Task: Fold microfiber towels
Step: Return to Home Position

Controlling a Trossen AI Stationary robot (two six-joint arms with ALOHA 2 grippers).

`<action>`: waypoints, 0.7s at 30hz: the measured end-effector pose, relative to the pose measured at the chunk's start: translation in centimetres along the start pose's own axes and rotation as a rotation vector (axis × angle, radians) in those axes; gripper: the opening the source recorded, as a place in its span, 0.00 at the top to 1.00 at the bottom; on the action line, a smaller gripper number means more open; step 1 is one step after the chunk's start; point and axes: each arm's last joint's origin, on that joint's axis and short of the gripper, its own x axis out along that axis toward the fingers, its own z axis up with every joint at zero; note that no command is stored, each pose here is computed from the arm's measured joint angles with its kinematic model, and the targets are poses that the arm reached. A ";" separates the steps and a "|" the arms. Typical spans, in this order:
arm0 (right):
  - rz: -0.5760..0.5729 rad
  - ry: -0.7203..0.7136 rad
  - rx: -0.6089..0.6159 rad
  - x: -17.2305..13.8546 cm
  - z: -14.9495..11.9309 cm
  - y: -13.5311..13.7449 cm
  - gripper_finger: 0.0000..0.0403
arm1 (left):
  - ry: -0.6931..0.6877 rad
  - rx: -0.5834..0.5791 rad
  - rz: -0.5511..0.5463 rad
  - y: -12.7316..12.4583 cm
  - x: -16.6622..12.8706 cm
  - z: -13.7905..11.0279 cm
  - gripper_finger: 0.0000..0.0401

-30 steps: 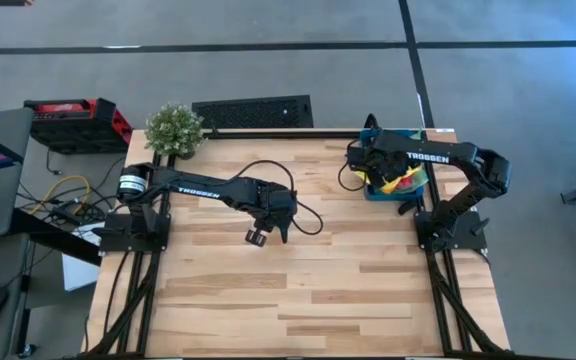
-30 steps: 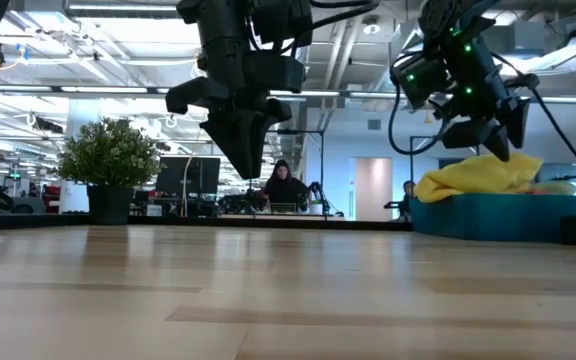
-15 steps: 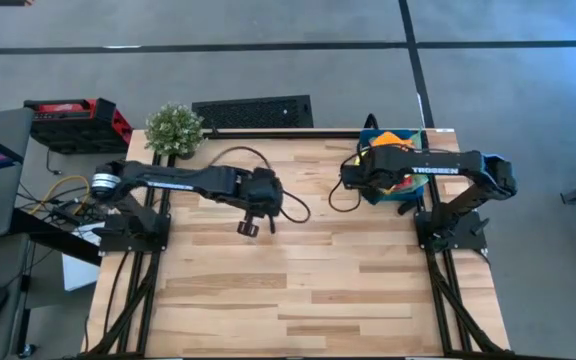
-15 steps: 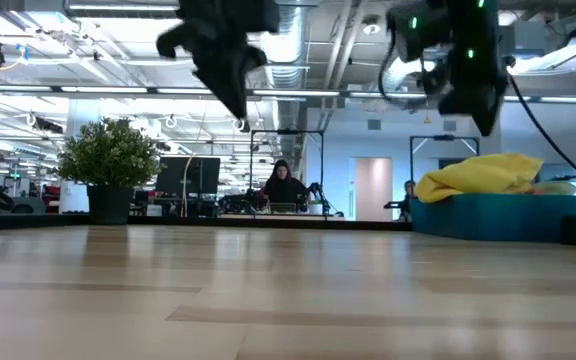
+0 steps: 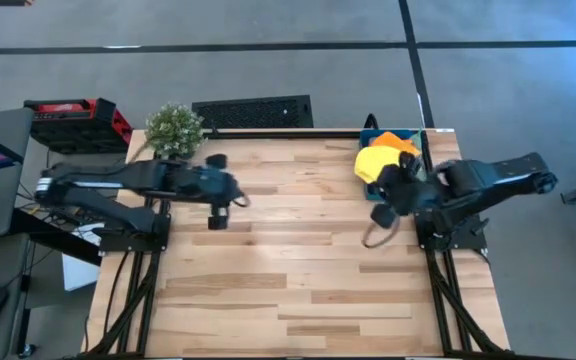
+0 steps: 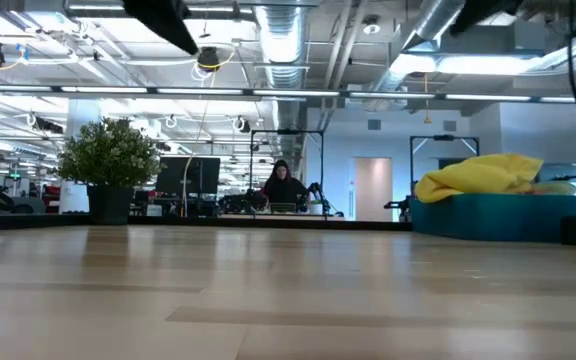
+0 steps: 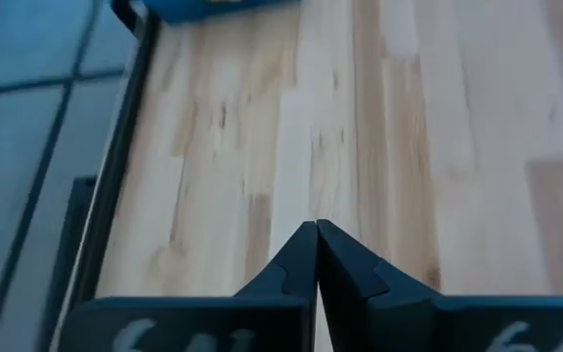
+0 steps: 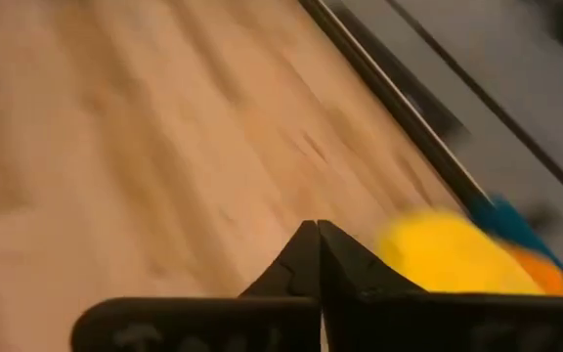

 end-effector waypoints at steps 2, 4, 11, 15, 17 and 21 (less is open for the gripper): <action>0.099 -0.112 -0.032 -0.8 -0.5 0.5 0.98 | -0.088 -0.047 -0.002 -0.2 -1.1 -1.4 1.00; 0.182 -0.210 -0.074 -1.2 -1.1 1.0 0.99 | -0.187 -0.074 -0.007 -0.5 -1.9 -2.8 1.00; 0.334 -0.420 -0.201 -0.5 -4.3 2.3 0.94 | -0.442 -0.083 -0.028 -1.0 -4.0 -7.4 1.00; 0.369 -0.510 -0.137 0.7 -5.7 2.4 0.93 | -0.557 -0.096 -0.017 -0.9 -4.9 -10.1 1.00; 0.375 -0.530 -0.122 1.4 -6.4 2.4 0.94 | -0.624 -0.109 -0.012 -0.8 -5.2 -11.4 1.00; 0.385 -0.579 -0.069 2.7 -7.4 2.5 0.97 | -0.754 -0.158 -0.005 -0.7 -5.9 -13.7 1.00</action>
